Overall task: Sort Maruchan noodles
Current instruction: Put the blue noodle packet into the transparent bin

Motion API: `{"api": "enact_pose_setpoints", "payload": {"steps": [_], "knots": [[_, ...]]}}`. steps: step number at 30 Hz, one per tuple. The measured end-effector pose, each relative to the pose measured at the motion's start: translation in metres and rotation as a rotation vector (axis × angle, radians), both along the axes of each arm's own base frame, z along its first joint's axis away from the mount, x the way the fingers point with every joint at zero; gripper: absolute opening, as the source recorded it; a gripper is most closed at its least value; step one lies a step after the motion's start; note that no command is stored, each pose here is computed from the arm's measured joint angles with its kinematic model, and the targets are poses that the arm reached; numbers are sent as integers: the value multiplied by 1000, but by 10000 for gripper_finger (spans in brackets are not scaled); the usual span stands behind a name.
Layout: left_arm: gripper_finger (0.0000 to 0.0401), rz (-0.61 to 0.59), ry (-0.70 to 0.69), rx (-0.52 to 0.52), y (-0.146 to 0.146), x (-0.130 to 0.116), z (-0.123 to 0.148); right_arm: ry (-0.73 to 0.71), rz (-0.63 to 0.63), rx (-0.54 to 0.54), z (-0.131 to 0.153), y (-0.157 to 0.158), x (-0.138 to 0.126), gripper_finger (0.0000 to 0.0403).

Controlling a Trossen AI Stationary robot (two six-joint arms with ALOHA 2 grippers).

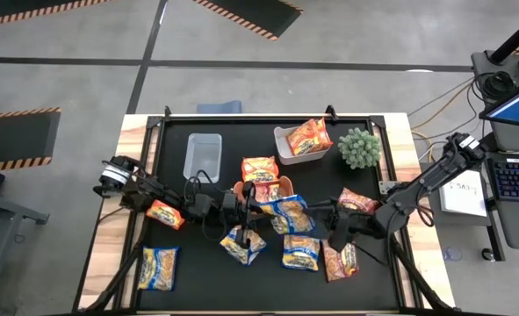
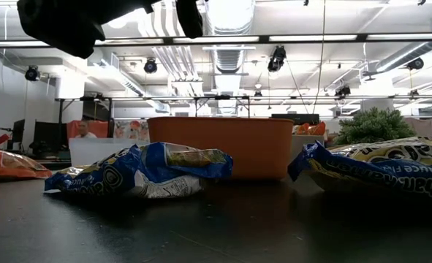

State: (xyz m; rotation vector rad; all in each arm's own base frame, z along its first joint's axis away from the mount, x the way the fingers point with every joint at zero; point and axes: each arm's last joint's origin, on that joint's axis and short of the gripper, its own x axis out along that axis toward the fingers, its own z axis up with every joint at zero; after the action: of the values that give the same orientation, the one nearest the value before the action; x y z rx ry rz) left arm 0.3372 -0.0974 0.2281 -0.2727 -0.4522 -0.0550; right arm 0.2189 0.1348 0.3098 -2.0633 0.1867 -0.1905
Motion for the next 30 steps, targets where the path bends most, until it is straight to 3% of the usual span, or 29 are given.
{"api": "enact_pose_setpoints", "payload": {"steps": [12, 15, 22, 26, 30], "knots": [[50, 111, 0, 93, 9, -14, 25, -176, -125, 369, 29, -22, -25, 150], [50, 212, 95, 137, 17, -23, 36, -235, -128, 504, 35, -27, -32, 147], [50, 471, 452, 348, 40, -56, 63, -366, -144, 813, 44, -36, -43, 131], [50, 647, 648, 365, 63, -80, 68, -447, -114, 1043, 46, -38, -45, 120], [50, 695, 773, 347, 85, -98, 67, -540, -87, 1282, 46, -41, -44, 109]]}}
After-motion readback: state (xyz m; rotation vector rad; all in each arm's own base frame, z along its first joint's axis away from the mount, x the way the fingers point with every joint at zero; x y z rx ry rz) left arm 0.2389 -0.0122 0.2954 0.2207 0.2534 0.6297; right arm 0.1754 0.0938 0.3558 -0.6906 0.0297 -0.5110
